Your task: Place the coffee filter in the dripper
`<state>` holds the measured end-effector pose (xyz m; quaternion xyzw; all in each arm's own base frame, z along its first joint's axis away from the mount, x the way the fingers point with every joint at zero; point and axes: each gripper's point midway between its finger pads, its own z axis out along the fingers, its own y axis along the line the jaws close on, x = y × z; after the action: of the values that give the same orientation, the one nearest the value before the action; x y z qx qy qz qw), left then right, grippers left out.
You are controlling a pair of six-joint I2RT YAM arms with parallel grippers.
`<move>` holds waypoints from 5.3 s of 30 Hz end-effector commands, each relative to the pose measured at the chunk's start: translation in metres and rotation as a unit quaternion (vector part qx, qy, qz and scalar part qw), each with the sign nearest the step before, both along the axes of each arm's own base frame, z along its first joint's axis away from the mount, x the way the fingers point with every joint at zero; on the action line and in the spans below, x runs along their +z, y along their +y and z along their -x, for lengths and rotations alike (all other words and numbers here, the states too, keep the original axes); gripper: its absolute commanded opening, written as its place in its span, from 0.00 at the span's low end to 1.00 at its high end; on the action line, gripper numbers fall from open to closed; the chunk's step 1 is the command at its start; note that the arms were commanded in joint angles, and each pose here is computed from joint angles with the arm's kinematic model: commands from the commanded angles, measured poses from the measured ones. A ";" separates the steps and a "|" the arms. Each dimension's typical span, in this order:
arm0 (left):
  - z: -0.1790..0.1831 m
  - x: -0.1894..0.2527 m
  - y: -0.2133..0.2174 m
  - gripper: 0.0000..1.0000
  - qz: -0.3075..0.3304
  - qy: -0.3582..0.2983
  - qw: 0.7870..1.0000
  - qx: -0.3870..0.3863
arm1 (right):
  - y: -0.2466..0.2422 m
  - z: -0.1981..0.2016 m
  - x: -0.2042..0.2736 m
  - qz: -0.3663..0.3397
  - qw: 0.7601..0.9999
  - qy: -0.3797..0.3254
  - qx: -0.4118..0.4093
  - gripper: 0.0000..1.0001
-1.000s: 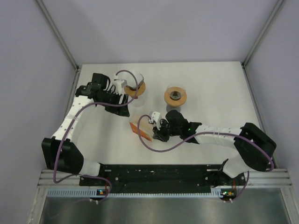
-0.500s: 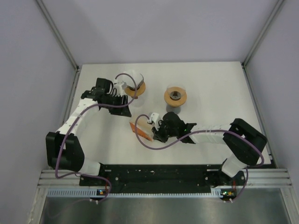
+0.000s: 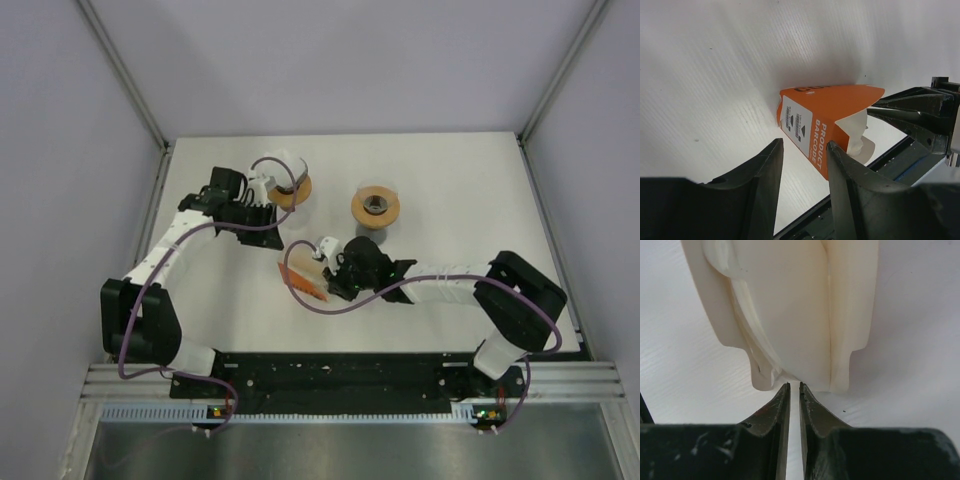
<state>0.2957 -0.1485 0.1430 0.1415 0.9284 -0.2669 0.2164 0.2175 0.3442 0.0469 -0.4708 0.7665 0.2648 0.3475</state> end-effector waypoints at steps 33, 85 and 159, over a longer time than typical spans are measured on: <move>0.004 0.020 -0.015 0.58 0.040 -0.015 0.999 -0.025 | 0.027 -0.001 0.031 -0.054 0.993 0.088 -0.057 0.16; 0.001 0.006 -0.014 0.03 -0.007 -0.024 0.999 -0.033 | 0.034 -0.040 0.049 -0.091 0.992 0.071 -0.052 0.25; -0.001 0.012 -0.011 0.00 -0.020 -0.039 0.998 -0.044 | 0.042 -0.018 0.061 -0.060 0.998 0.016 -0.009 0.00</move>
<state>0.2904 -0.1567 0.1425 0.1879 0.9241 -0.2504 0.2191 0.2311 0.3775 0.0732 -0.4285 0.7824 0.3102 0.3285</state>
